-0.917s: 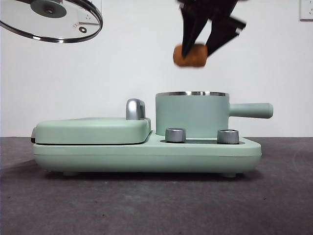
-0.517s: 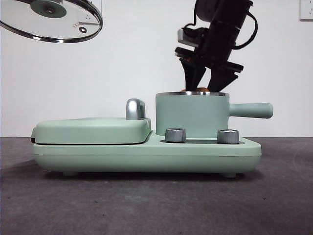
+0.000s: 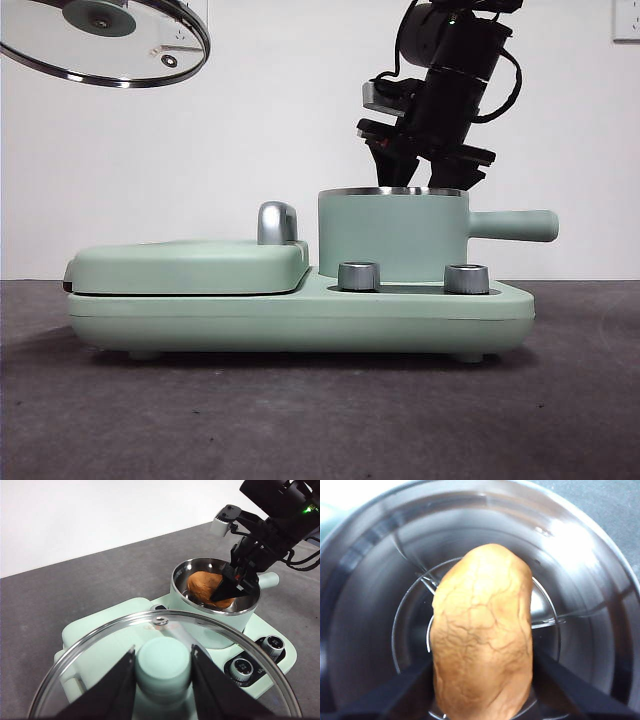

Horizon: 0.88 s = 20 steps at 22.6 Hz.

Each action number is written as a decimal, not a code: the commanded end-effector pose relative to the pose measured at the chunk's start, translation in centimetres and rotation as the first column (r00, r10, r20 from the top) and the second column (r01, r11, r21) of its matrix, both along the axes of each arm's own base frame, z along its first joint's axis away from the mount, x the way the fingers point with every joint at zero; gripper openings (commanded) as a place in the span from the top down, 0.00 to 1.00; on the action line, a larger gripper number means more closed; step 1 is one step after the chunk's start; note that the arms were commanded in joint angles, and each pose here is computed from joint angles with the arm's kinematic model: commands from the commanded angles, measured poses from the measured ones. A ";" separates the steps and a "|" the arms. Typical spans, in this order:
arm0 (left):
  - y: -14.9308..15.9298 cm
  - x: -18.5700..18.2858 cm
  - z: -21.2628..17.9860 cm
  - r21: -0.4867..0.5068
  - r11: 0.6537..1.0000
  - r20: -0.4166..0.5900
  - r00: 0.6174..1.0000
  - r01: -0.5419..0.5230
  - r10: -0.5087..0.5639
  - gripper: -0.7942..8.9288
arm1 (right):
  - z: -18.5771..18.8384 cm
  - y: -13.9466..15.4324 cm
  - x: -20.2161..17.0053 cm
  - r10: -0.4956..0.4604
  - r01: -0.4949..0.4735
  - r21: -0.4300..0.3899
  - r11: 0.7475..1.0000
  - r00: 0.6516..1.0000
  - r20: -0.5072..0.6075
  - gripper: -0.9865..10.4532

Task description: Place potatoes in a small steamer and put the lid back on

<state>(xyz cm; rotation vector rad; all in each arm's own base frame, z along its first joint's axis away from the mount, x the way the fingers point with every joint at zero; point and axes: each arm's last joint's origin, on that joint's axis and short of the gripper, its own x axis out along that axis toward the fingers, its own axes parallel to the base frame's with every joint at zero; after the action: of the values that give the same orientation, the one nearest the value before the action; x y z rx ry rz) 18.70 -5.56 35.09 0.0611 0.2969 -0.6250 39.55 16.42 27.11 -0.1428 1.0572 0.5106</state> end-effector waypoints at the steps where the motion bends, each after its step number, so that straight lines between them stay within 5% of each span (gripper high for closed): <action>1: 0.0 0.0 0.7 -0.007 1.000 0.042 0.999 0.003 -0.003 0.91 | -0.4 0.6 0.5 0.021 -0.021 -0.001 1.000 1.000 0.004 0.62; 5: 0.0 0.0 0.7 -0.006 1.000 0.038 0.999 0.003 -0.003 0.91 | 0.8 0.5 0.1 0.032 -0.033 0.032 0.999 0.999 0.030 0.62; 13: 0.0 0.0 0.7 -0.006 1.000 0.038 0.999 0.003 -0.003 0.91 | 10.2 -2.0 -6.2 0.002 -0.046 0.127 0.991 0.946 0.323 0.62; 20: 0.0 0.0 0.7 -0.012 1.000 0.034 0.999 0.002 -0.002 0.91 | 7.8 -5.4 -15.4 -0.080 -0.024 0.229 0.973 0.897 0.434 0.62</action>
<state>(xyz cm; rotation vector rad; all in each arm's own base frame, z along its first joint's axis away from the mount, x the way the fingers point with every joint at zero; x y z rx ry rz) 18.69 -5.55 35.05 0.0597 0.3015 -0.6249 23.82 10.71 34.88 -0.0543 0.5451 0.5414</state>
